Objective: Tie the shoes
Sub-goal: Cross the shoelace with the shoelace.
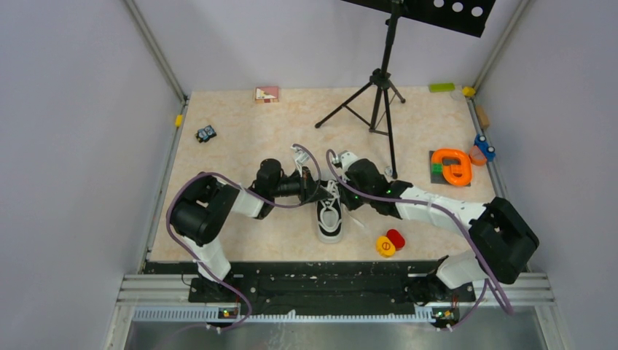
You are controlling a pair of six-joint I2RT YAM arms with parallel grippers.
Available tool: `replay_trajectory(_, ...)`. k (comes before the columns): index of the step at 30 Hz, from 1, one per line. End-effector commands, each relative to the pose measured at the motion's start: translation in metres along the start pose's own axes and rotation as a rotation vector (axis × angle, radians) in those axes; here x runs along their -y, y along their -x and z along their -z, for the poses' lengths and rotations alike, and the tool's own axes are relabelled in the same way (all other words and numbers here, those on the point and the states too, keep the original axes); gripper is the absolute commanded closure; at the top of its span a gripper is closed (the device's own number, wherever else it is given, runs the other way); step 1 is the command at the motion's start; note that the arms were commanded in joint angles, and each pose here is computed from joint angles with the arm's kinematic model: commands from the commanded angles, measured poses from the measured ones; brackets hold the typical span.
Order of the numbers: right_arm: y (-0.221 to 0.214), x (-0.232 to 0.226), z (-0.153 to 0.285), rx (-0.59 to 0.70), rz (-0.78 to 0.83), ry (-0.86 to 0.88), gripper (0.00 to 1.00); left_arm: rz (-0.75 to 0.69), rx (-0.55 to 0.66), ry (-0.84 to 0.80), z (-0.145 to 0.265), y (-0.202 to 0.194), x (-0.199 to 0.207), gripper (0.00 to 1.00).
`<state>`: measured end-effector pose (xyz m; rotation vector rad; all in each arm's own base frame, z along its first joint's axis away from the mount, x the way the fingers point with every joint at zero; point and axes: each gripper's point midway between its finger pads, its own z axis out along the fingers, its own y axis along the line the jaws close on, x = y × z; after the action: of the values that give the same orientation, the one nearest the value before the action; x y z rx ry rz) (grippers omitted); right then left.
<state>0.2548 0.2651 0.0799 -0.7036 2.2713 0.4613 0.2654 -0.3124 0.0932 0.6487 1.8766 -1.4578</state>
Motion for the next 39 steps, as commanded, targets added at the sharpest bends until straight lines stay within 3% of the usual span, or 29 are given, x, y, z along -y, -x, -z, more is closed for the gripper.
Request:
replay_trajectory(1,0.024,-0.013,0.006,0.075,0.022,0.038,1.00,-0.071,0.034,-0.040,-0.004,0.020,0.011,1.00)
replay_trajectory(15,0.029,-0.026,0.019,0.109,0.021,0.071,1.00,-0.062,0.031,-0.044,-0.004,0.018,0.010,1.00)
replay_trajectory(24,0.031,-0.026,0.004,0.079,-0.013,0.045,1.00,-0.065,0.029,-0.047,-0.003,0.017,0.013,1.00)
replay_trajectory(39,0.018,-0.006,-0.013,0.012,-0.080,-0.094,1.00,-0.077,0.035,-0.059,-0.001,0.021,0.018,1.00)
